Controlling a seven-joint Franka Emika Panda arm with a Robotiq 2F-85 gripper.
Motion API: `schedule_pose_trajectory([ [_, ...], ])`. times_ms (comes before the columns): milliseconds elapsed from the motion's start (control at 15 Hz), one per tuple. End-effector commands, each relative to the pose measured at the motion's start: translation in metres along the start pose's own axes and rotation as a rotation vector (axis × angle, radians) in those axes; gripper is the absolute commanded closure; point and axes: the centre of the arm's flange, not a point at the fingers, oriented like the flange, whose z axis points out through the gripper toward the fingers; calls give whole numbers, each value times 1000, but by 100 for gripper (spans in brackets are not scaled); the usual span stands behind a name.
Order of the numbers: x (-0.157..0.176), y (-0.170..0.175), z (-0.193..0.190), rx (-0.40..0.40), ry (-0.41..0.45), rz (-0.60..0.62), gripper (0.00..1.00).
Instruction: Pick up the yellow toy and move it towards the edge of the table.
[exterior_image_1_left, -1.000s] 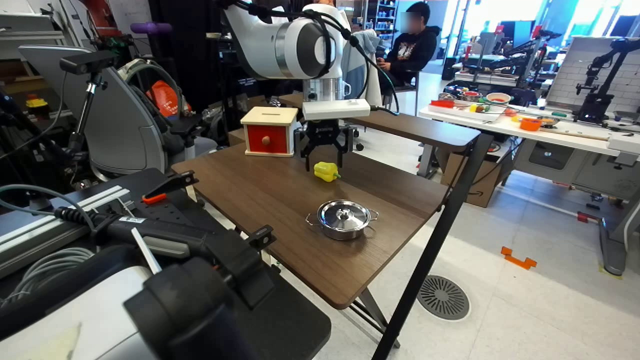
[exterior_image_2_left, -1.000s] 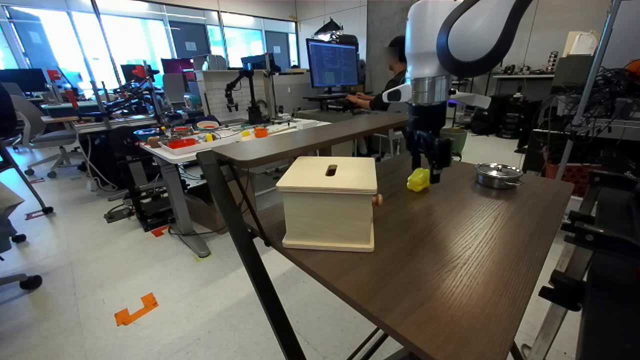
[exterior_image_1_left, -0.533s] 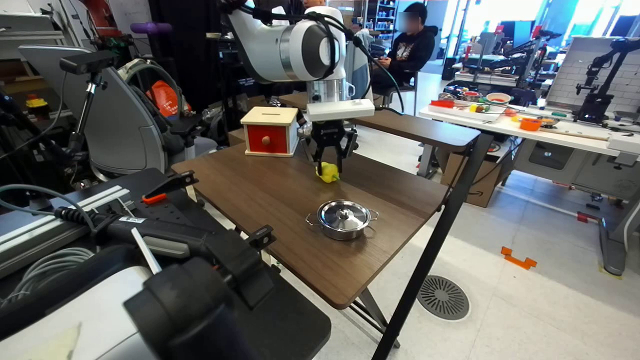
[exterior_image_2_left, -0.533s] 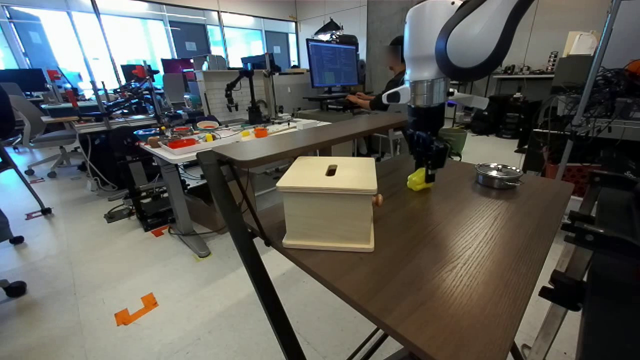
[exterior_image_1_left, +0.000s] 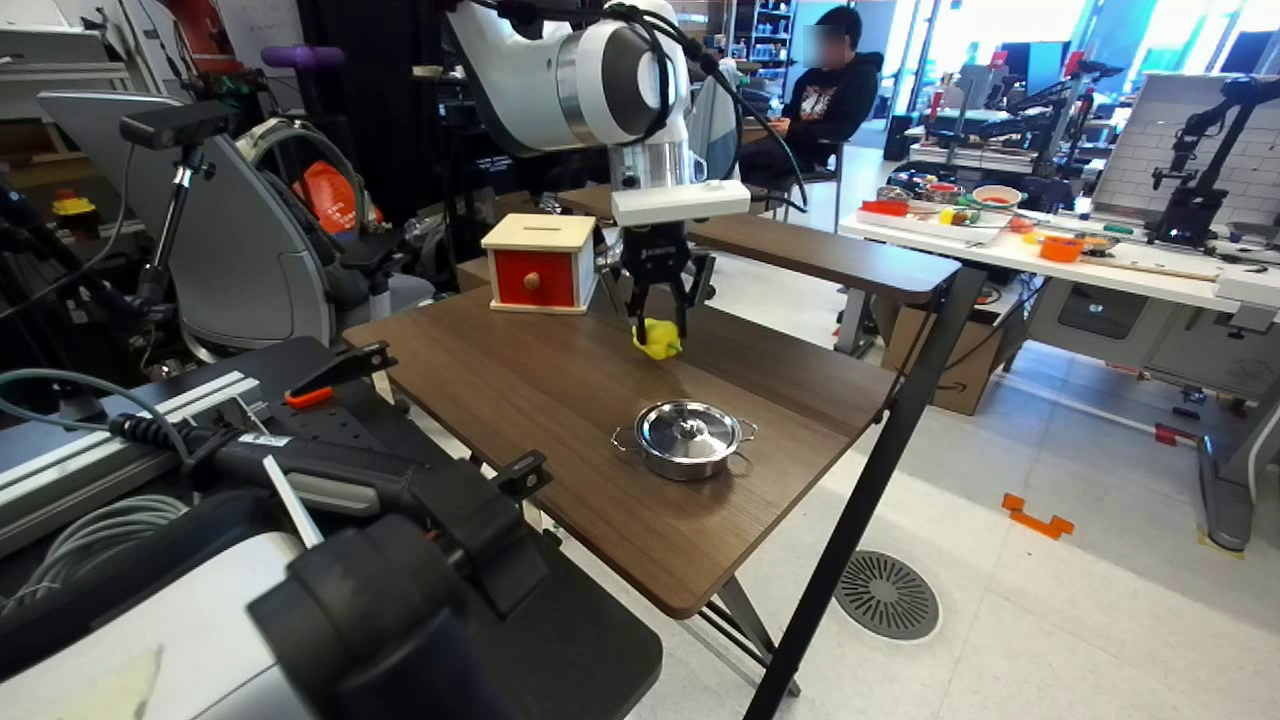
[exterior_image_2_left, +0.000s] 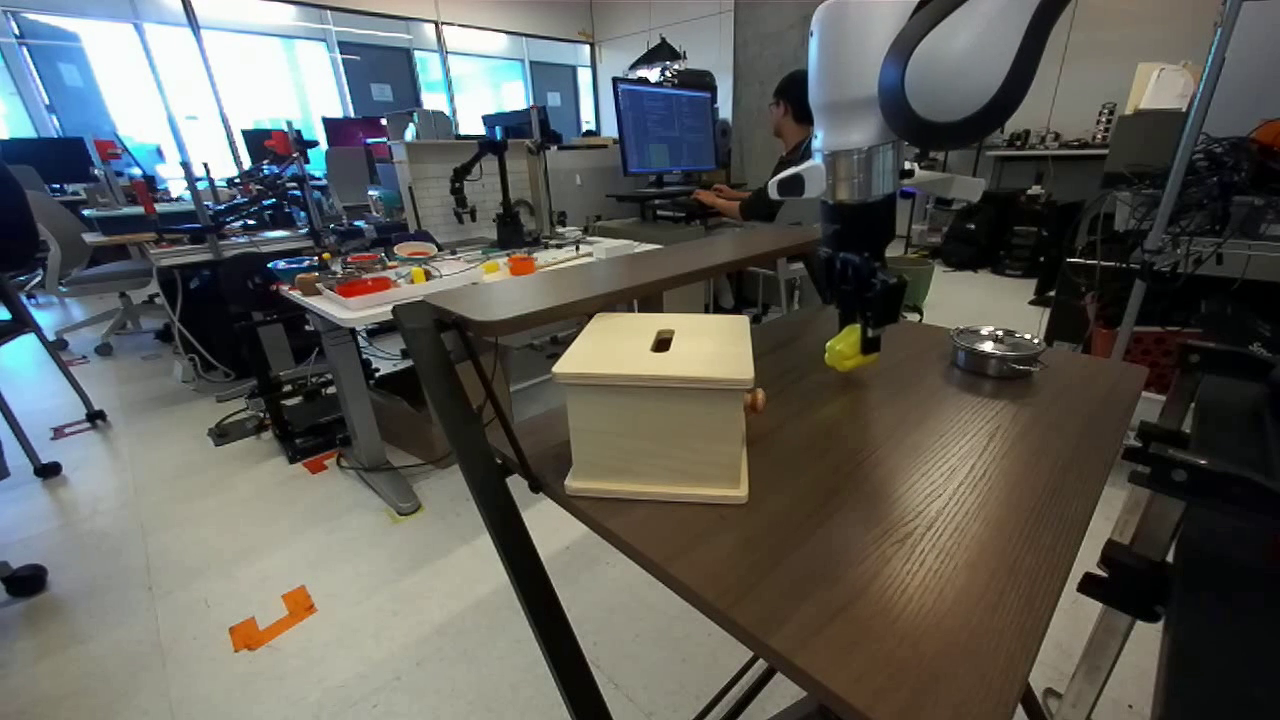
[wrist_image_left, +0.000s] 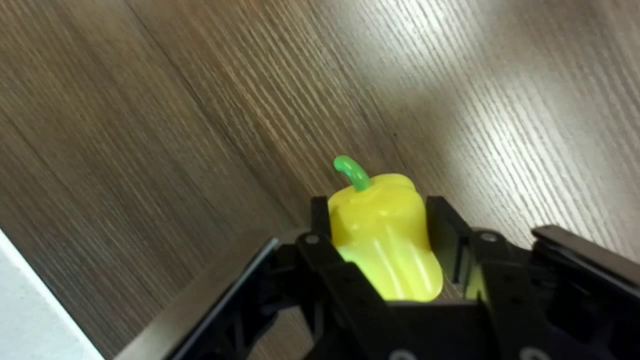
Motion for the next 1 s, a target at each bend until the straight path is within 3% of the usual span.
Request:
schedule_pose_trajectory([
  [0,-10,-39,-54,-33,-29,-61,74],
  [200,-17,-76,-83,-46,-43,-134,74],
  [467,-20,-134,-104,-1,-56,-242,74],
  [933,11,-215,-89,72,-64,-432,74],
])
